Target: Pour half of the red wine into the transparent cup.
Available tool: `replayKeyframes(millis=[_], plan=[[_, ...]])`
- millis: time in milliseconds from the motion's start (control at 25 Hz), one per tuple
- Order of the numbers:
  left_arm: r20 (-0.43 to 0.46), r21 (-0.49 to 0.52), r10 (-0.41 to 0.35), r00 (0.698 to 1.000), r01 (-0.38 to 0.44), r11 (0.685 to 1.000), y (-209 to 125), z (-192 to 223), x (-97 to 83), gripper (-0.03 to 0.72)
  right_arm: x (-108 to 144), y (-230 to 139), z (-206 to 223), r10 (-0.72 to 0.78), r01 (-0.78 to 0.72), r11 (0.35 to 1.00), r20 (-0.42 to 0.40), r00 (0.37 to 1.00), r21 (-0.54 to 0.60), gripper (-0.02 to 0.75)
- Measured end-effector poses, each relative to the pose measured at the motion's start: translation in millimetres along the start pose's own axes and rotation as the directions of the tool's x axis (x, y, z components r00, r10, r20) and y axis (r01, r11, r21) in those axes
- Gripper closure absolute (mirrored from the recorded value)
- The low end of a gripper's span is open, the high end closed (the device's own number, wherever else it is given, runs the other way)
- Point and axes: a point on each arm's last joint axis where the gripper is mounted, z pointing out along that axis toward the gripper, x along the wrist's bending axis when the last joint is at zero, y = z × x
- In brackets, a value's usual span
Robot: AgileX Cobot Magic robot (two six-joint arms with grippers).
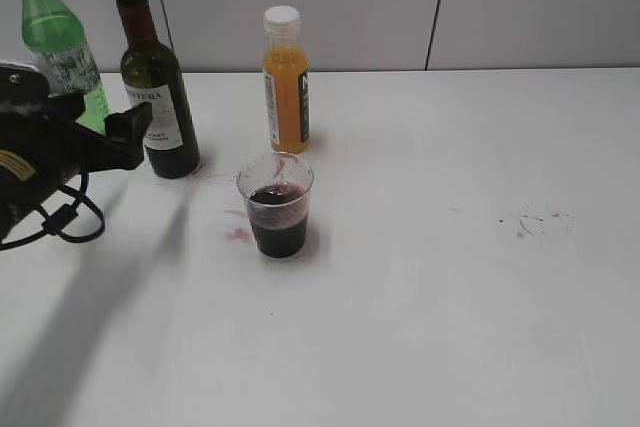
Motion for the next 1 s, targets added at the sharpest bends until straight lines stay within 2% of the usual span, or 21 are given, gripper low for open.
replayKeyframes(millis=[280,360,440,560,680,840,1000], plan=[[-0.011,0.176,0.01,1.0,-0.008,0.984,50,-30,7.8,0.028,0,0,0,0.0,0.0,1.0,0.0,1.0,0.0,0.167],[-0.003,0.255,0.008,1.0,-0.007,0.967,61,-41,9.0,0.034,0,0,0,0.0,0.0,1.0,0.0,1.0,0.0,0.167],[0.017,0.357,-0.002,1.0,-0.004,0.934,69,-49,11.0,0.038,0,0,0,0.0,0.0,1.0,0.0,1.0,0.0,0.167],[0.027,0.545,-0.053,0.998,0.029,0.838,79,-57,19.5,0.042,0,0,0,0.0,0.0,1.0,0.0,1.0,0.0,0.167],[0.007,0.715,-0.114,0.993,0.075,0.695,87,-63,33.8,0.048,0,0,0,0.0,0.0,1.0,0.0,1.0,0.0,0.167],[-0.05,0.83,-0.17,0.984,0.136,0.542,100,-71,57.2,0.057,0,0,0,0.0,0.0,1.0,0.0,1.0,0.0,0.167],[-0.1,0.883,-0.203,0.974,0.181,0.432,105,-85,70.7,0.063,0,0,0,0.0,0.0,1.0,0.0,1.0,0.0,0.167]])
